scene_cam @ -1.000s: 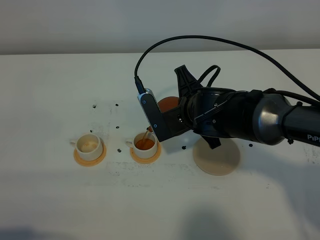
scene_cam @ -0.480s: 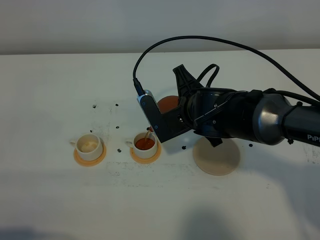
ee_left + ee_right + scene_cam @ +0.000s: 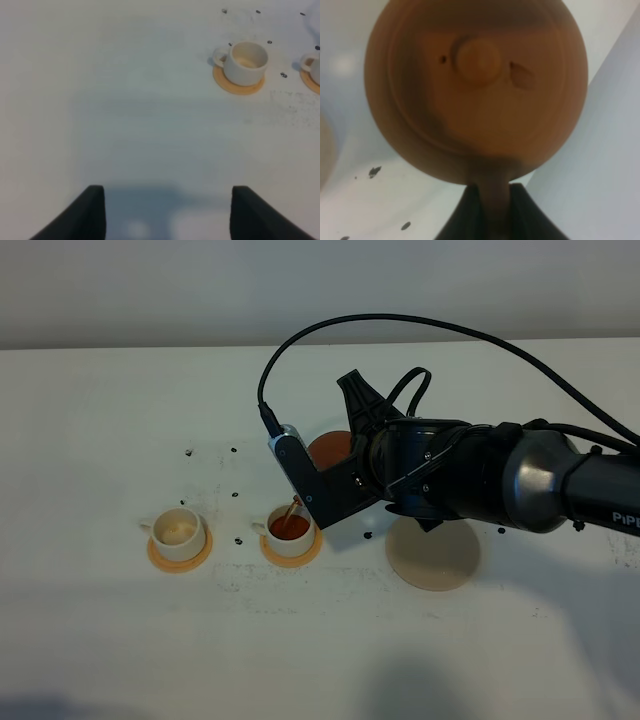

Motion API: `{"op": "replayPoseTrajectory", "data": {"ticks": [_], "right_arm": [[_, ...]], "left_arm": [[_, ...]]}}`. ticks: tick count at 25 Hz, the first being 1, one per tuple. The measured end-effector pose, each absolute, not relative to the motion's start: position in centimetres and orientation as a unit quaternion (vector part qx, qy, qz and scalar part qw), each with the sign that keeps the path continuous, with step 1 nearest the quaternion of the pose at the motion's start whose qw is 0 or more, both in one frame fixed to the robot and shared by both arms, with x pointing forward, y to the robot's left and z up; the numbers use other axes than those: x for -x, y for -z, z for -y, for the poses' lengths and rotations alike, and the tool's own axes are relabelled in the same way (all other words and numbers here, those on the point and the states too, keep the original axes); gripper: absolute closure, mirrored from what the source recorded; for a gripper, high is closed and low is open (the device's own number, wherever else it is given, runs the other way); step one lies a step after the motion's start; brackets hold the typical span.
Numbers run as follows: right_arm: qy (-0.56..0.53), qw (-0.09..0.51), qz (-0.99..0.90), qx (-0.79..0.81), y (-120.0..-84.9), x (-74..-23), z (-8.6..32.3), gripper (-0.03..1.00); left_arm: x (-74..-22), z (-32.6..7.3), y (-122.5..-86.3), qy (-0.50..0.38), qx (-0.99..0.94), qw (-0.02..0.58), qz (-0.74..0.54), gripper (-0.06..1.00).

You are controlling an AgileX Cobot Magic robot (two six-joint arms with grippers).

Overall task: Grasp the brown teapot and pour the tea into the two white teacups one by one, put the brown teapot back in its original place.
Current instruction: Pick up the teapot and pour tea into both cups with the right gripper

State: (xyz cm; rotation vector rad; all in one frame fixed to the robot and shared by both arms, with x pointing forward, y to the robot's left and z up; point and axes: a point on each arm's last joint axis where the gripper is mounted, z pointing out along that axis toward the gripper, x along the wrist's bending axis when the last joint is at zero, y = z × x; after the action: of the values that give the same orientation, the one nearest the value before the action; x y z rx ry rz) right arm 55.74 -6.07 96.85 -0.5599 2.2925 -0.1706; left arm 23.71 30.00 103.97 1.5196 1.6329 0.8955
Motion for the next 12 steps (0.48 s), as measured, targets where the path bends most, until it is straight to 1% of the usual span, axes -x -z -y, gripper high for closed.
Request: {"op": "replayPoseTrajectory", "data": {"ticks": [12], "right_arm": [[0.074, 0.384, -0.891, 0.231, -96.95, -55.84, 6.07, 0.84]], "left_arm": [[-23.71, -30.00, -103.97, -0.347, -0.590, 0.361, -0.634, 0.41]]}}
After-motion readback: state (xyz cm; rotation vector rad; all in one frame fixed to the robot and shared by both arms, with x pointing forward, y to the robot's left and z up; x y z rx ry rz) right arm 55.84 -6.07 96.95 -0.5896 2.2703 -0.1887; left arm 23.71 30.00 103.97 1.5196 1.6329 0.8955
